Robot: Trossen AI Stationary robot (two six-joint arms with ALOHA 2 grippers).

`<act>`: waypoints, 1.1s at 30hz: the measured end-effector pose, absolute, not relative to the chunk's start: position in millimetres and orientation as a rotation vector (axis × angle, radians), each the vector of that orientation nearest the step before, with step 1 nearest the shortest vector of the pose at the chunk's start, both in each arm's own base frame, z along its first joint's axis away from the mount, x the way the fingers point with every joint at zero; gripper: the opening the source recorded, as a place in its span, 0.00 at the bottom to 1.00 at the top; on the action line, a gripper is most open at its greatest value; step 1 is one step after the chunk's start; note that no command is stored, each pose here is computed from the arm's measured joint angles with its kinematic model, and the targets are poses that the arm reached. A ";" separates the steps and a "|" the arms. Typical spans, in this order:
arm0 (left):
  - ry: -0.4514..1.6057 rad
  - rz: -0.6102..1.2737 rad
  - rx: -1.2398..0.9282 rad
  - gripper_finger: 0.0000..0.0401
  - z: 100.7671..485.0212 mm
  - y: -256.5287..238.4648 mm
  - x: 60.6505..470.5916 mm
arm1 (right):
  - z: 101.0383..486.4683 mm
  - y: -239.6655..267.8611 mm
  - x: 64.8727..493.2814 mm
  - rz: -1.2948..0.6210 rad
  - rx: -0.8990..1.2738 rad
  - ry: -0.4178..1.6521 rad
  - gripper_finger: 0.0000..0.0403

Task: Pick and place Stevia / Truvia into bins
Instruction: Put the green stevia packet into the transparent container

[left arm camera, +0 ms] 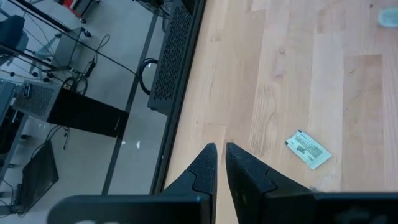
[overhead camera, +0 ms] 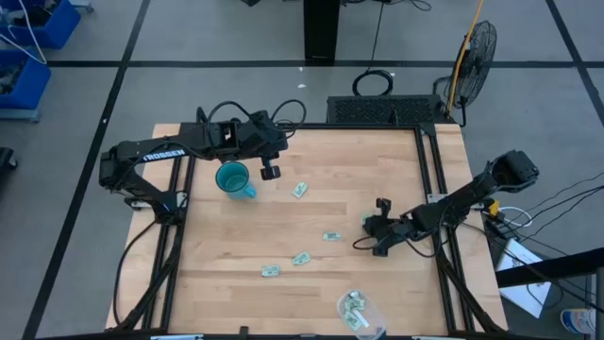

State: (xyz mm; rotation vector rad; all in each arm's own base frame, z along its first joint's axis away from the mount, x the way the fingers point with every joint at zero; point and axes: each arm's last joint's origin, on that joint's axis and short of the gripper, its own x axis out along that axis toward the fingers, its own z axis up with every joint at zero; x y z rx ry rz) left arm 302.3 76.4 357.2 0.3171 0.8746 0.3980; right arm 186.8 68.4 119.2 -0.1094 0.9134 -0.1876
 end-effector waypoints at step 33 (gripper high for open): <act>0.868 0.410 0.287 0.10 357.1 76.4 302.4 | 190.1 228.5 195.9 0.463 0.625 0.692 0.00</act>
